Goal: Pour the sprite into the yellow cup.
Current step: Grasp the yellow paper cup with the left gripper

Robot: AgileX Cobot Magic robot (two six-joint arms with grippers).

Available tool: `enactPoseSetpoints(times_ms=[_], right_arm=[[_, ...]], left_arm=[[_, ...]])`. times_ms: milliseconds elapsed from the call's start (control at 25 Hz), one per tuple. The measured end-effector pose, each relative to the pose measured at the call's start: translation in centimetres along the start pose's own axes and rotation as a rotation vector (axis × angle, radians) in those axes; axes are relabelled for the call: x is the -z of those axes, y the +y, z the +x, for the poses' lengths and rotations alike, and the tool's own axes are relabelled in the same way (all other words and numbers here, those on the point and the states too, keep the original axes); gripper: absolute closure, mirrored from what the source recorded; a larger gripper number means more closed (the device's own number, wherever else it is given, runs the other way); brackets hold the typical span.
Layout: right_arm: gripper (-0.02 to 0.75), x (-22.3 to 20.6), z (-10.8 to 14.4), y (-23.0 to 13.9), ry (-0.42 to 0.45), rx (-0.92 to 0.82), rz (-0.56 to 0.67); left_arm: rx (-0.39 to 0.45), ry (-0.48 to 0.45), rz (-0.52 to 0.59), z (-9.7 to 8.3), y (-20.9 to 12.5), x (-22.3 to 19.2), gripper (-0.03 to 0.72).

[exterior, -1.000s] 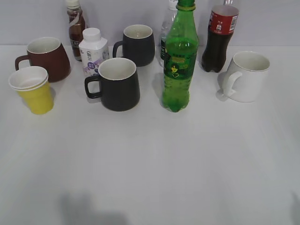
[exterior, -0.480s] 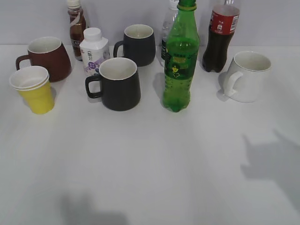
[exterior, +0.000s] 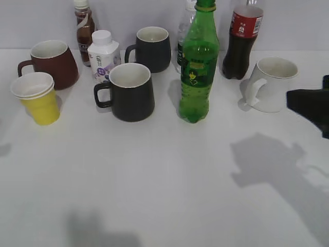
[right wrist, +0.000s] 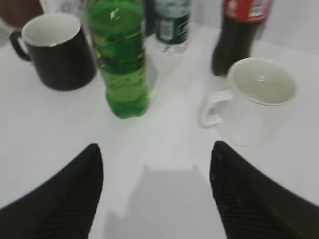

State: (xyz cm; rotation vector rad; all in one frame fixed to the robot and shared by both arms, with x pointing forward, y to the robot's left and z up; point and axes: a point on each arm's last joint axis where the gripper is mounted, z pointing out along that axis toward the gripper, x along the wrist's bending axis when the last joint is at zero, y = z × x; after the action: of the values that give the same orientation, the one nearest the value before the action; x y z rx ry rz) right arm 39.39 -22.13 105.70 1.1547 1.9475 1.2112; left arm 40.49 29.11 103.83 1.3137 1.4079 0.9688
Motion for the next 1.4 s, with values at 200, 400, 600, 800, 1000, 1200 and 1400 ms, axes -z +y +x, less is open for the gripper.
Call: enactPoseSetpoints(times_ms=[200,400,600,800,1000,1200,1400], right_arm=[[0.234,-2.2,-0.1,-0.1,-0.008,0.003,0.0],[0.236,-3.7,-0.2,-0.1,-0.019,-0.006,-0.019],[0.236,-4.4,-0.3,-0.1,-0.026,-0.013,-0.033],[0.236,-5.0,-0.3,-0.4,-0.028,-0.013,-0.021],[0.235,-5.3,-0.3,-0.5,-0.028,-0.015,-0.01],[0.235,-5.3,-0.3,-0.5,-0.03,-0.015,-0.018],[0.235,-5.3,-0.3,-0.2,-0.035,-0.014,-0.043]], left_arm=[[0.016,-0.008,0.072,-0.1,-3.2,-1.0,0.43],[0.011,-0.024,0.053,0.1,-6.7,0.3,0.428],[-0.005,-0.023,0.051,0.2,-7.6,0.3,0.39],[-0.041,-0.042,0.073,0.0,-8.5,-1.3,0.118],[-0.09,-0.087,0.016,-0.4,-9.5,-3.4,0.046],[-0.108,-0.123,0.018,-0.7,-11.8,-6.4,0.046],[-0.129,-0.174,0.11,-1.3,-14.3,-10.3,0.05]])
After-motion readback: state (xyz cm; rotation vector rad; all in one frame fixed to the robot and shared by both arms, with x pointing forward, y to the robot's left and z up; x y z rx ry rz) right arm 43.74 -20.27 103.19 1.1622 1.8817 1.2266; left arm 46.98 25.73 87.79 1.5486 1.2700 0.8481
